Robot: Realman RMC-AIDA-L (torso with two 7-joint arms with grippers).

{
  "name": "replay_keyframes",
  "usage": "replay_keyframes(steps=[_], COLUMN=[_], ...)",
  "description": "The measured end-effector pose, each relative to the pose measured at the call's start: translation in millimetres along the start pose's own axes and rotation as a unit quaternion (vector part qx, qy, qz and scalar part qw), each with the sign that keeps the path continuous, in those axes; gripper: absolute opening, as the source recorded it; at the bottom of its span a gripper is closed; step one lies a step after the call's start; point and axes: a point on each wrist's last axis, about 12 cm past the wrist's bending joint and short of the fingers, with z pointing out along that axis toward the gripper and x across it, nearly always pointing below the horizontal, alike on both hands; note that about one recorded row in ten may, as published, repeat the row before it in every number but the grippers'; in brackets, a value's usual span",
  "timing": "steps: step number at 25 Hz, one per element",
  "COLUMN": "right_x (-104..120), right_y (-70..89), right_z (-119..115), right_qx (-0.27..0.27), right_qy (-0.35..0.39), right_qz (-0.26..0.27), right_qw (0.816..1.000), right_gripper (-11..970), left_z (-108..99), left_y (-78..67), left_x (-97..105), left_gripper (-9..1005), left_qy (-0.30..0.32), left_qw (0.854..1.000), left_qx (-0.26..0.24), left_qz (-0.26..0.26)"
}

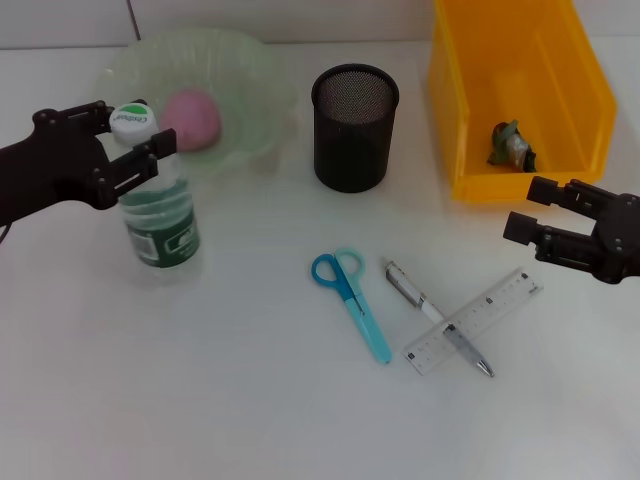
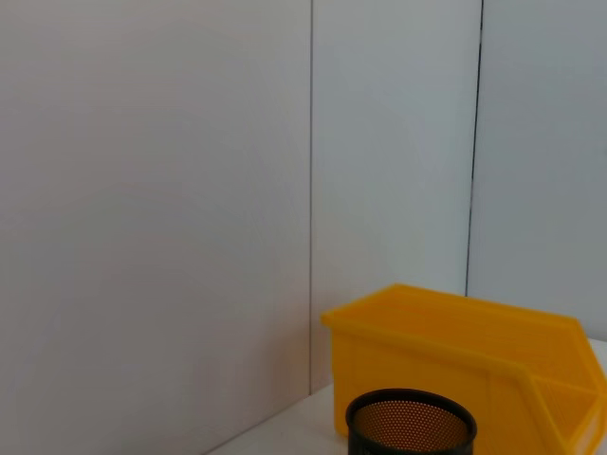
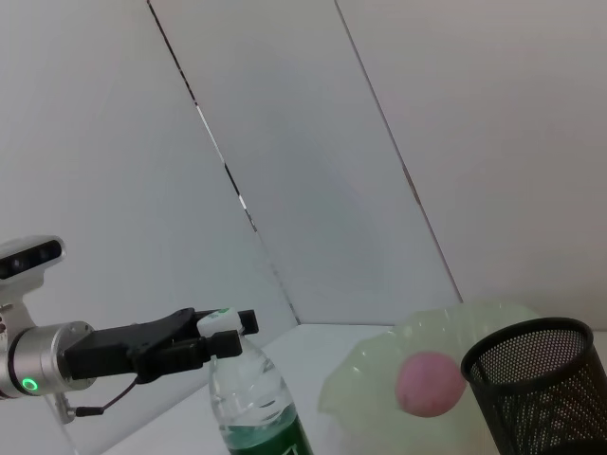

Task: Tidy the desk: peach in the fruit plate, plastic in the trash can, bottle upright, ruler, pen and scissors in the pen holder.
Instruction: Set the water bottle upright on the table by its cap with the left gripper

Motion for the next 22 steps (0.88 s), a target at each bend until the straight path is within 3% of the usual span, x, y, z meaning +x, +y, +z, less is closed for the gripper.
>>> replay_keyframes(steps=[17,22], right_x=[-0.8,-1.5], right_y=[0.1,0.1], right_z=[1.2,2.0], right_qx=[-0.002,-0.004], right_qy=[0.001,0.001], right_qz=[0.004,0.004], right_qw=[1.0,1.0], right_gripper=[824,824], left_z=[-6.6,-6.4], left_y=[6.4,6.3], left_x=[0.8,1.1], left_gripper=[448,587], left_qy=[-0.011,-0.012], left_qw=[1.0,1.0], left_qx=[-0.026,-0.027], left_qz=[0.004,0.005])
